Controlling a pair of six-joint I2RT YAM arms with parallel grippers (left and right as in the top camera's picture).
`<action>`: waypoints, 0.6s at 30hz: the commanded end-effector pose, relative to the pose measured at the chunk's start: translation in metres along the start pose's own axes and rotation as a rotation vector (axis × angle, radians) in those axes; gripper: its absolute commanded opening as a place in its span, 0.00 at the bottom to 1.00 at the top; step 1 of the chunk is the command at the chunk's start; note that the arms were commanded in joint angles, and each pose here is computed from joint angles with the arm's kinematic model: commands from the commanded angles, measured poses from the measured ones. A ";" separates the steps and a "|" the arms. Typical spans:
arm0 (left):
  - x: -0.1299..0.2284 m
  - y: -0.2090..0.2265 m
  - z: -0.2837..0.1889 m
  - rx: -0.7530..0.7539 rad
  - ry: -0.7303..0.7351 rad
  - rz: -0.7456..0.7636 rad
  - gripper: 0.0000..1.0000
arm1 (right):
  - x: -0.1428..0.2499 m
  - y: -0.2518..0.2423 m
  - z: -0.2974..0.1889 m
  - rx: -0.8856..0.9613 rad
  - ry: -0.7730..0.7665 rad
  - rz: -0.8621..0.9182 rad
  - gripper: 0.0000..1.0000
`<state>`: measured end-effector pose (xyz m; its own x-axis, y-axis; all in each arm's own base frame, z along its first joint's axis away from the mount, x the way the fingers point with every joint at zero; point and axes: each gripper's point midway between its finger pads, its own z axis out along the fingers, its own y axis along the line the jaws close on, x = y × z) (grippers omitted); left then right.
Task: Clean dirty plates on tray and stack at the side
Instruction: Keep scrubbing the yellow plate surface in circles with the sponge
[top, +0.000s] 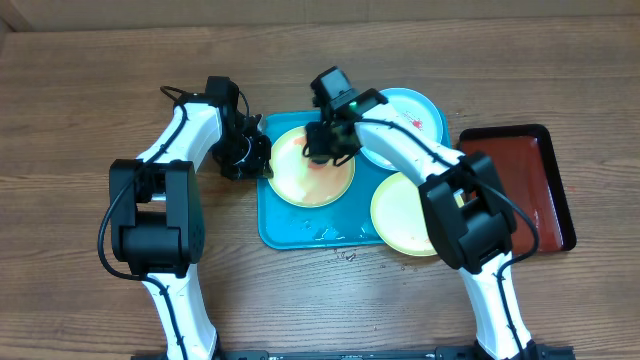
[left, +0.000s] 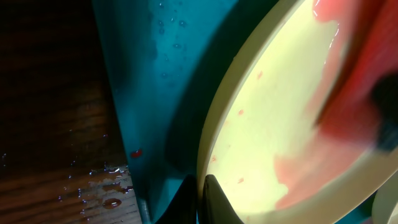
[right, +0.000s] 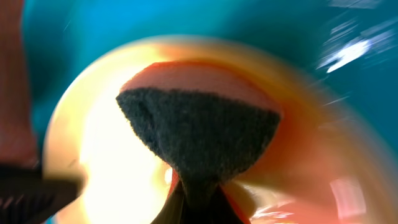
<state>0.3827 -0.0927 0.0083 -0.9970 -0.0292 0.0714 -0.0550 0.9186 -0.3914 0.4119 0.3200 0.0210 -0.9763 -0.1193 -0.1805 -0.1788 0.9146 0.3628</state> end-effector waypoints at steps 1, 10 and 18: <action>-0.001 0.006 0.002 -0.023 0.002 0.013 0.04 | 0.037 0.030 0.011 -0.072 0.120 -0.027 0.04; -0.001 0.006 0.002 -0.022 0.000 0.014 0.04 | 0.086 -0.004 -0.004 0.034 0.341 0.075 0.04; -0.001 0.006 0.002 -0.022 0.000 0.014 0.04 | 0.041 -0.078 -0.015 0.195 0.205 0.161 0.04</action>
<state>0.3826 -0.0926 0.0082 -0.9971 -0.0286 0.0711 -0.0542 0.9191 -0.3903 0.3566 0.2719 0.0104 -0.9877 -0.0884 0.1291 -0.0477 0.9560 0.2895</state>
